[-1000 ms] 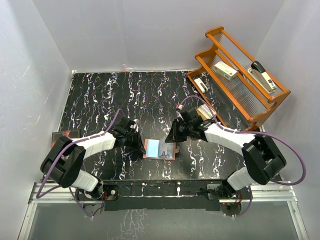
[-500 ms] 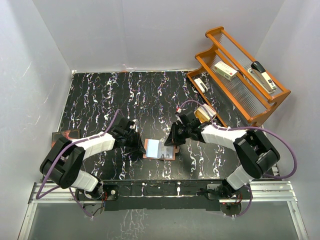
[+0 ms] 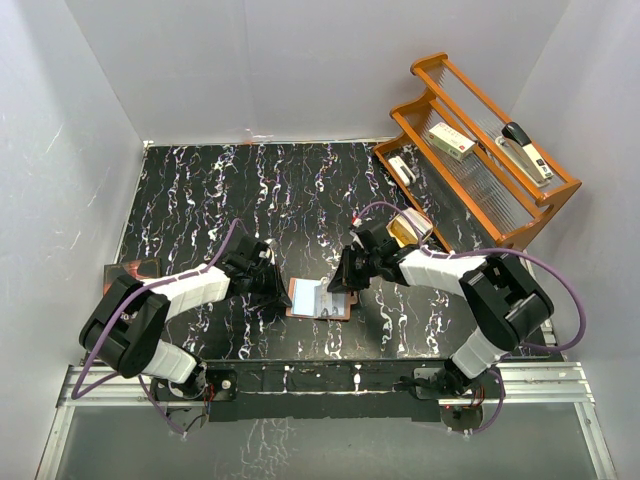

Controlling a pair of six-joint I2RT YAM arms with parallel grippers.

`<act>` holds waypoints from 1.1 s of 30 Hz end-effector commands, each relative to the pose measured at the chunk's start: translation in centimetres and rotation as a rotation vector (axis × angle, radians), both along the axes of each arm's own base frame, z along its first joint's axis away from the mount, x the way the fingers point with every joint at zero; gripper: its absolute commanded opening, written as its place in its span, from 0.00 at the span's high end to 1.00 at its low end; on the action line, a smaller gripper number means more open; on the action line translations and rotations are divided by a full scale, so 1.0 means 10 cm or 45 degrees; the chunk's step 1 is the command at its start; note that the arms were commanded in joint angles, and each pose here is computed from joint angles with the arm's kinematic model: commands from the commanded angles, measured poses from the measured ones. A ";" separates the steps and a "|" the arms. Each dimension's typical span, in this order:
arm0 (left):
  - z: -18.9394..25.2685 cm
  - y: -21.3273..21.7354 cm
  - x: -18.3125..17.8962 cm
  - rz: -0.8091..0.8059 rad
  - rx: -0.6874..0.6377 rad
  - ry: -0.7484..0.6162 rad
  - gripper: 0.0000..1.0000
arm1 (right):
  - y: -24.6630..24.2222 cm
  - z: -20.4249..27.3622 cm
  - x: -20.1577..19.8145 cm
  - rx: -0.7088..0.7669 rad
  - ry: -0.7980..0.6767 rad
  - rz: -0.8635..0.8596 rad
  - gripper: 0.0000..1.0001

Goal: Put the credit cards into the card holder
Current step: Insert the credit card into the card holder.

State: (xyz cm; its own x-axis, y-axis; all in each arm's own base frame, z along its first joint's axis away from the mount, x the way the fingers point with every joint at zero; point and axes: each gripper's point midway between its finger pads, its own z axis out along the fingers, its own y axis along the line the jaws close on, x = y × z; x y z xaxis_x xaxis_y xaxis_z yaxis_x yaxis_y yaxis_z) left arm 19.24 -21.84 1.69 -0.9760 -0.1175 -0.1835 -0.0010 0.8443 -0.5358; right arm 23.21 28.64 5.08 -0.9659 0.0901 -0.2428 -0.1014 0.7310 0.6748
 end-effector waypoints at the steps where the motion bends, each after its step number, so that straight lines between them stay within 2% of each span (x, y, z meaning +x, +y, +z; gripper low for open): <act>1: -0.06 0.09 -0.14 -0.002 0.032 0.049 1.00 | 0.02 -0.06 0.05 -0.005 -0.029 -0.003 1.00; 19: -0.08 0.05 -0.21 0.022 -0.022 0.084 1.00 | -0.15 -0.15 0.25 -0.137 -0.157 -0.083 1.00; 33: 0.00 -0.08 -0.19 0.061 -0.127 0.113 1.00 | -0.02 -0.14 0.21 -0.049 -0.112 -0.108 1.00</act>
State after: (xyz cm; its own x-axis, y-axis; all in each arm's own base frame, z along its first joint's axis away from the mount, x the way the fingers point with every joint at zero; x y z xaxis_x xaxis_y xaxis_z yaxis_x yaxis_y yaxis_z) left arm 18.51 -22.39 1.75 -0.9747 -0.1773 -0.1361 -0.0621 0.7998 -0.5970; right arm 24.96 28.23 3.87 -0.9405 0.1352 -0.3116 -0.1006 0.7653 0.6357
